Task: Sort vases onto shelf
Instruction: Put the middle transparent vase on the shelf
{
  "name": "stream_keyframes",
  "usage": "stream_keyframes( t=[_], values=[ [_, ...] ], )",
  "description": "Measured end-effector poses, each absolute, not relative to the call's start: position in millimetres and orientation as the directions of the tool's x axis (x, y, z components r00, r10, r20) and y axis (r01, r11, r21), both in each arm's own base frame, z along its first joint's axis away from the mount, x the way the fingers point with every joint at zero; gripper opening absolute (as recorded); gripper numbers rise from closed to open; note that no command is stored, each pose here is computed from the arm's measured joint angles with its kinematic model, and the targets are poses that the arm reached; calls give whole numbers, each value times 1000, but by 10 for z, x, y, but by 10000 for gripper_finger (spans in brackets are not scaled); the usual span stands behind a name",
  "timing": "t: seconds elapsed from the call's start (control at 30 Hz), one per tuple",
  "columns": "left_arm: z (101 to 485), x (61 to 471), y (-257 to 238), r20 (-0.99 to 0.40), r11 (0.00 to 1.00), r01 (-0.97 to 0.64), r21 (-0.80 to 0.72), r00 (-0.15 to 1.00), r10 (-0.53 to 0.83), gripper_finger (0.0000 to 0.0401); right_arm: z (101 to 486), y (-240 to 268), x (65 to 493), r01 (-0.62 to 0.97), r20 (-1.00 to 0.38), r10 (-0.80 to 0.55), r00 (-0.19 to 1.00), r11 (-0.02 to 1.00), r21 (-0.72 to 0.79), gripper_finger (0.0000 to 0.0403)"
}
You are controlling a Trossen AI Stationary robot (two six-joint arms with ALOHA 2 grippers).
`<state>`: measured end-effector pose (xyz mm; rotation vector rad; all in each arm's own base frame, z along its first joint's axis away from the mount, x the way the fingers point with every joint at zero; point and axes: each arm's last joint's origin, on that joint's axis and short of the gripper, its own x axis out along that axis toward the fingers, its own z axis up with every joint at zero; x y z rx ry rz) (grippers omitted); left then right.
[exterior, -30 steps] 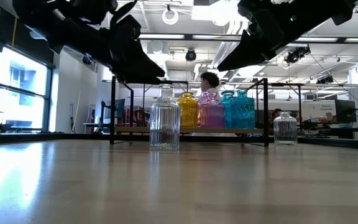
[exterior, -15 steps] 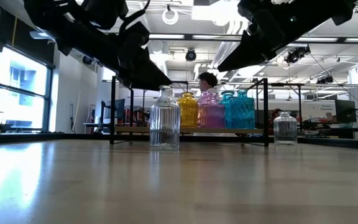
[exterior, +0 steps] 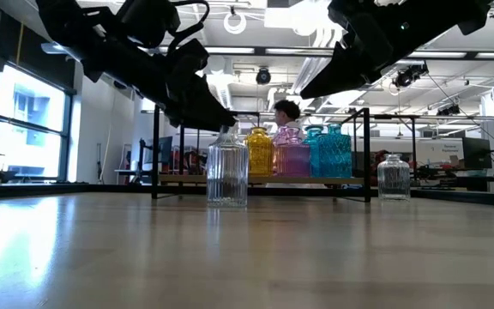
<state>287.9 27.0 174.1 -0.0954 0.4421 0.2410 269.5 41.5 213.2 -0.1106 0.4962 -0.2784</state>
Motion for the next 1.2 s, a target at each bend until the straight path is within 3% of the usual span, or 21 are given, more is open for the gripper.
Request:
stream_keyframes(
  t=[0.47, 0.57, 0.87, 1.2],
  values=[
    [1722, 2883, 300, -441, 966, -258, -30, 871, 219, 97, 2131, 415, 2696, 234, -454, -290, 842, 956, -176, 0],
    [1765, 2908, 342, -433, 961, -273, -36, 871, 231, 88, 2131, 415, 2696, 234, -454, -290, 842, 956, -176, 0],
    [2149, 2946, 361, -435, 962, -271, -14, 868, 238, 69, 2129, 415, 2694, 234, -458, -290, 841, 956, -177, 0],
    [2560, 2613, 463, -418, 926, -379, -5, 842, 342, 1, 2123, 414, 2691, 235, -463, -290, 837, 956, -174, 0]
  ],
)
